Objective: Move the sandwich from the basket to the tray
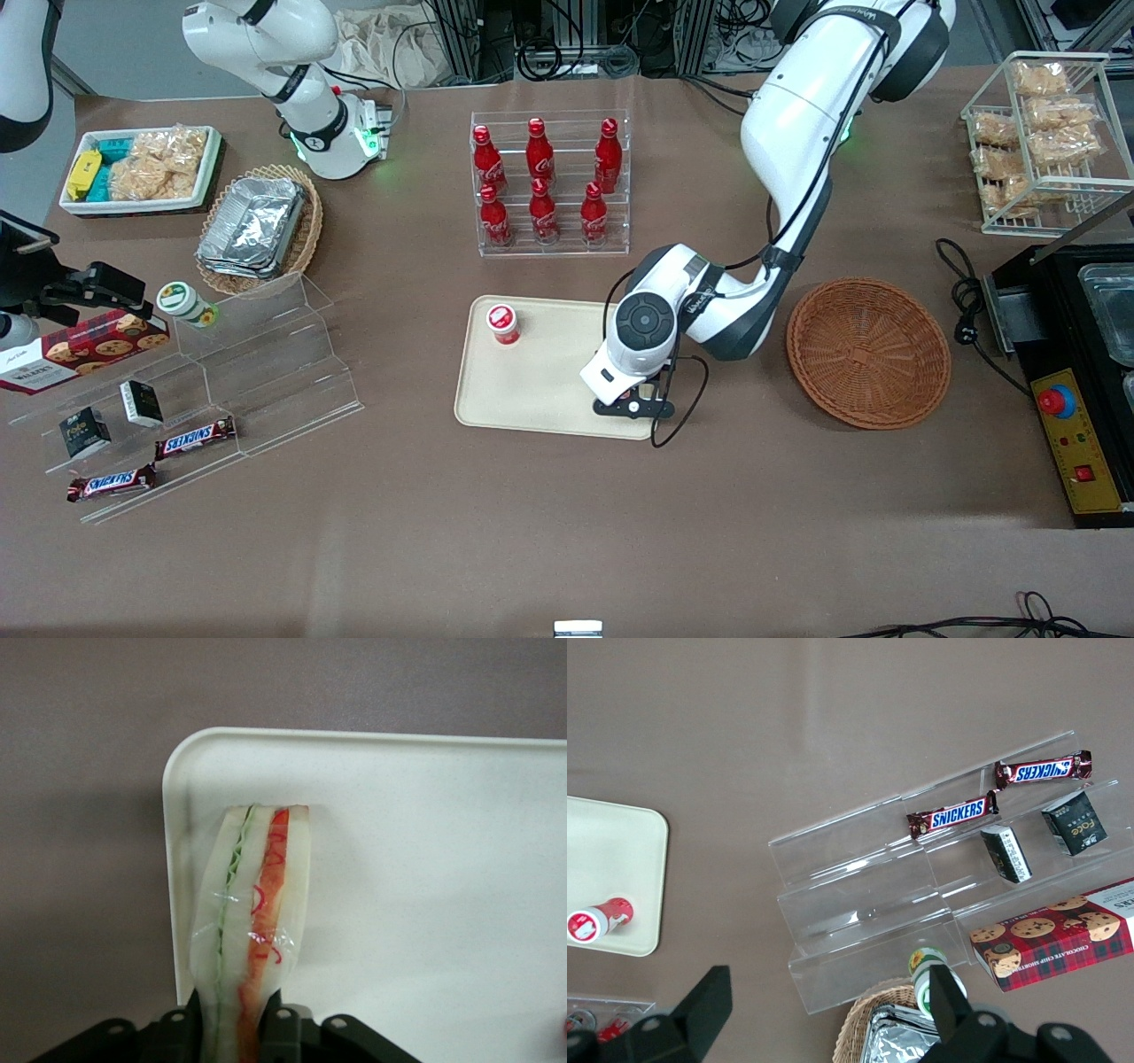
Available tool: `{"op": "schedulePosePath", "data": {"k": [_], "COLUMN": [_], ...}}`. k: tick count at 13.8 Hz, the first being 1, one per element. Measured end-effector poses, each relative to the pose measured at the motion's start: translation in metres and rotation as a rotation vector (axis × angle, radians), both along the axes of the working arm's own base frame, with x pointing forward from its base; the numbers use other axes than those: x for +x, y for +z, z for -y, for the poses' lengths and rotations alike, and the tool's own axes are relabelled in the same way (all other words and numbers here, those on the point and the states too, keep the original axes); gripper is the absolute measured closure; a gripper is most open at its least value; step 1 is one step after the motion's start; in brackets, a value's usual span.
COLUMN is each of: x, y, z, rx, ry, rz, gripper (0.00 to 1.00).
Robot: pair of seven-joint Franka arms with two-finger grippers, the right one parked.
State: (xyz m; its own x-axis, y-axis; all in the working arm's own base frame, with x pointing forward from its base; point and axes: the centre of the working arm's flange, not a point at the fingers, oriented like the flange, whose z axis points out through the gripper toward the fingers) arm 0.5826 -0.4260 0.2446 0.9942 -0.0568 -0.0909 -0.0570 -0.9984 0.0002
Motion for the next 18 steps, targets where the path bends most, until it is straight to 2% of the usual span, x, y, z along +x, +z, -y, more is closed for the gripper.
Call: {"op": "schedulePosePath", "data": {"k": [3, 5, 6, 7, 9, 11, 15, 17, 18], "x": [0.01, 0.024, 0.033, 0.041, 0.046, 0.038, -0.016, -0.037, -0.04], "y": [0.018, 0.047, 0.07, 0.096, 0.145, 0.177, 0.198, 0.211, 0.221], "z": [-0.001, -0.011, -0.027, -0.049, -0.092, -0.128, -0.196, -0.248, -0.276], "rx": [-0.016, -0.033, -0.032, -0.017, 0.011, 0.024, 0.041, 0.056, 0.058], "ry": [0.017, 0.044, 0.067, 0.093, 0.123, 0.132, 0.064, -0.009, -0.044], "rz": [0.029, 0.069, 0.082, 0.076, 0.065, 0.076, 0.128, 0.122, 0.109], "gripper": [0.37, 0.17, 0.06, 0.0, 0.0, 0.0, 0.01, 0.0, 0.0]}}
